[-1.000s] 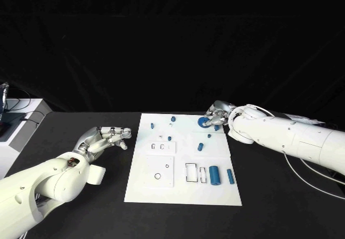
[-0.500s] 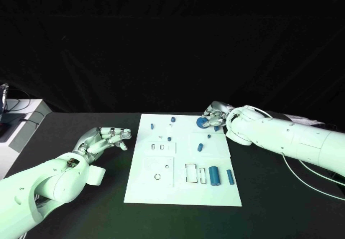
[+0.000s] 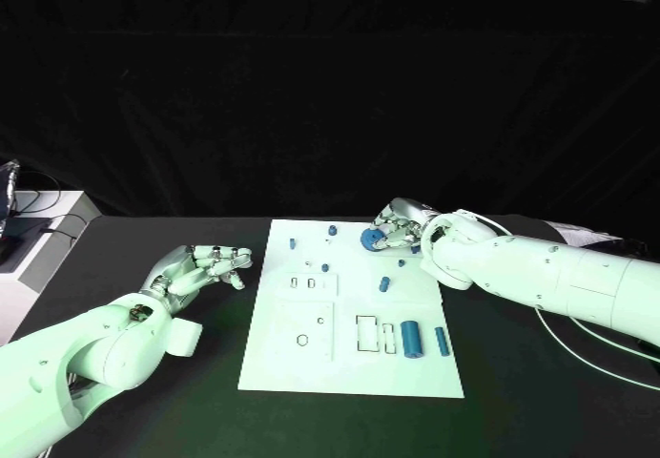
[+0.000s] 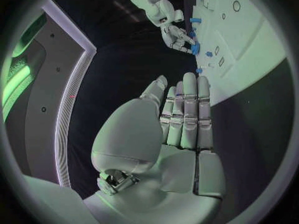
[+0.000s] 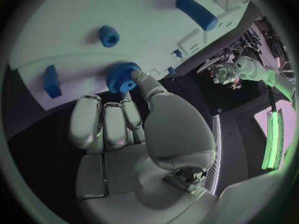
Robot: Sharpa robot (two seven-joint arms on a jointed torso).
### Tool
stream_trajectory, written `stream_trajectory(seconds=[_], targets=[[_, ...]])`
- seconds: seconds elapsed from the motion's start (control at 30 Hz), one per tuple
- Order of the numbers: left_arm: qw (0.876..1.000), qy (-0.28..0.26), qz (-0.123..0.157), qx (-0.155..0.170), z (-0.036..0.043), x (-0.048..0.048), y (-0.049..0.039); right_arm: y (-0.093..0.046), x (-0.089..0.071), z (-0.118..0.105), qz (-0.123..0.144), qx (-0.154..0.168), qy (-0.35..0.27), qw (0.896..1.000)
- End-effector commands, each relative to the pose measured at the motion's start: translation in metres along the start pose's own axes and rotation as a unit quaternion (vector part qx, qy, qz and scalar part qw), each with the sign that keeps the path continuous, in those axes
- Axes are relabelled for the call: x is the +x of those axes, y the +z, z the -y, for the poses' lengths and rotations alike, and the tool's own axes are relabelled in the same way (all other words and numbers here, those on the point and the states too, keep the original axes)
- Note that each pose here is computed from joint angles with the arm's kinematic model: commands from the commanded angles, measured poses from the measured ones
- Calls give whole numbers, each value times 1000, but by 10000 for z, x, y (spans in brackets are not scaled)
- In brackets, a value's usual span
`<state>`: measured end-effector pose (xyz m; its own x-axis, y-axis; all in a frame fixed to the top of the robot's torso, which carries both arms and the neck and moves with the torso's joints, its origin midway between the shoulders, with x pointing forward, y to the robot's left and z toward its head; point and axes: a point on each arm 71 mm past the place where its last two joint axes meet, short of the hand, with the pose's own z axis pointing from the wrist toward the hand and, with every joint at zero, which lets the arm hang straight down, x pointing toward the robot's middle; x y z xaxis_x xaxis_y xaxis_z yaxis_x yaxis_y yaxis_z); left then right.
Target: Assemble the parts on the task board
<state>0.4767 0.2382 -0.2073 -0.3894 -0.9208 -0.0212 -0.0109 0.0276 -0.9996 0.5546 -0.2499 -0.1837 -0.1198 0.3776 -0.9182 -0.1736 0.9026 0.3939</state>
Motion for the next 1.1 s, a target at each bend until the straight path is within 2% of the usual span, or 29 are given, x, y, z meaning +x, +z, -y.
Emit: stream_trajectory(seconds=[0.03, 0.27, 0.53, 0.8, 1.1], targets=[[1000, 0, -5, 3, 10, 19, 3, -3, -7, -170, 19, -29, -16, 999], [1000, 0, -6, 3, 11, 31, 7, 31, 65, -472, 34, -59, -38, 997], [1000, -1, -8, 4, 11, 45, 13, 128, 164, -693, 47, -74, -51, 995], [1000, -2, -9, 4, 9, 58, 22, 208, 318, -797, 50, -76, -59, 994], [1000, -2, -9, 5, 10, 66, 26, 251, 393, -800, 44, -72, -64, 994]])
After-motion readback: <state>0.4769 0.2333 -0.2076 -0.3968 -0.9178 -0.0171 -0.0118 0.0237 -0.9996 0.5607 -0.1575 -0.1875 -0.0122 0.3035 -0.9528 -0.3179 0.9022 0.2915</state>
